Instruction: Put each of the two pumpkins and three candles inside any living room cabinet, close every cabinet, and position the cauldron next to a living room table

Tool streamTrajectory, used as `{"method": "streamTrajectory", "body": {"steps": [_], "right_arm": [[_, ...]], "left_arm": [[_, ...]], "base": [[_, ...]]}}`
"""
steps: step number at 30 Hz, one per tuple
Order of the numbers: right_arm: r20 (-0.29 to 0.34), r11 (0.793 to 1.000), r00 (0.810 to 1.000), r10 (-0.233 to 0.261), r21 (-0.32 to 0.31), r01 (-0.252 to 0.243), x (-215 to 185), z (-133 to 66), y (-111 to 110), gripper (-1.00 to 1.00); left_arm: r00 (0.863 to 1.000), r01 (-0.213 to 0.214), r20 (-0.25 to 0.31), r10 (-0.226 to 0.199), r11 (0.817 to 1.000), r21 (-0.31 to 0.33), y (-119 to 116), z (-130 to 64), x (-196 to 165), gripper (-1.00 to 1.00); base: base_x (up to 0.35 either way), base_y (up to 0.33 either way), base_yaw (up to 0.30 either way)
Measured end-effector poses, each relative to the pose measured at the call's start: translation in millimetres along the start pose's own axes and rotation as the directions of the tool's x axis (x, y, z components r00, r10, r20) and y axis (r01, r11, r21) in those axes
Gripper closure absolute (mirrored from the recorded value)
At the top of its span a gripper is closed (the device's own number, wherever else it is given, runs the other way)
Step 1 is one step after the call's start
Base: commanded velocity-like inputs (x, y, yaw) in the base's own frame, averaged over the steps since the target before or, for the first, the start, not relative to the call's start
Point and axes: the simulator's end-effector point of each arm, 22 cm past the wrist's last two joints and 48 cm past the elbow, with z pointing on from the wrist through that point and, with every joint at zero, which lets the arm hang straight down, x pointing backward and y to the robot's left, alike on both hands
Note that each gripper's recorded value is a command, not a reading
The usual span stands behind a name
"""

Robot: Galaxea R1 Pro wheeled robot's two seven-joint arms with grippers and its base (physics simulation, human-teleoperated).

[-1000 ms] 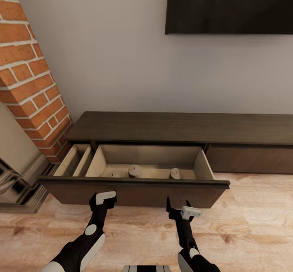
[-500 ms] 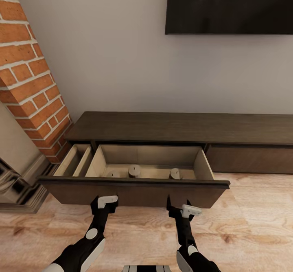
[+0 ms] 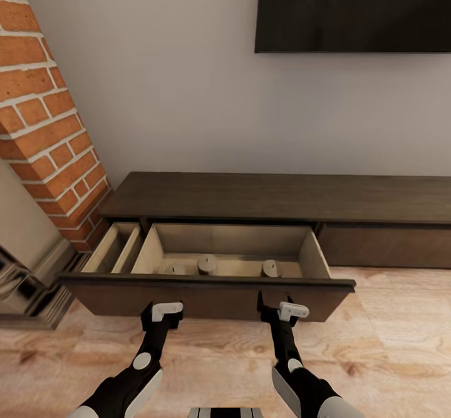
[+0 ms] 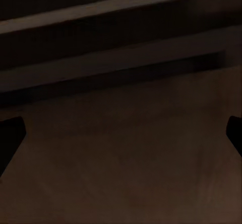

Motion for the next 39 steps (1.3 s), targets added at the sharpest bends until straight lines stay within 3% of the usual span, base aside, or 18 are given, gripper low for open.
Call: {"method": "streamTrajectory", "body": {"steps": [16, 39], "right_arm": [[-0.004, 1.0, 1.0, -0.005, -0.005, 0.005, 1.6, -0.5, 0.0, -1.0], [-0.003, 1.0, 1.0, -0.002, -0.004, 0.002, 1.1, -0.4, 0.0, -1.0]], "left_arm": [[1.0, 0.011, 0.001, -0.011, 1.0, -0.021, 5.1, 1.0, -1.9, -1.0], [1.0, 0.005, -0.001, -0.005, 1.0, -0.016, 3.4, 0.4, -0.5, -1.0]], "base": [[0.142, 0.036, 0.0], [0.305, 0.0, 0.0]]}}
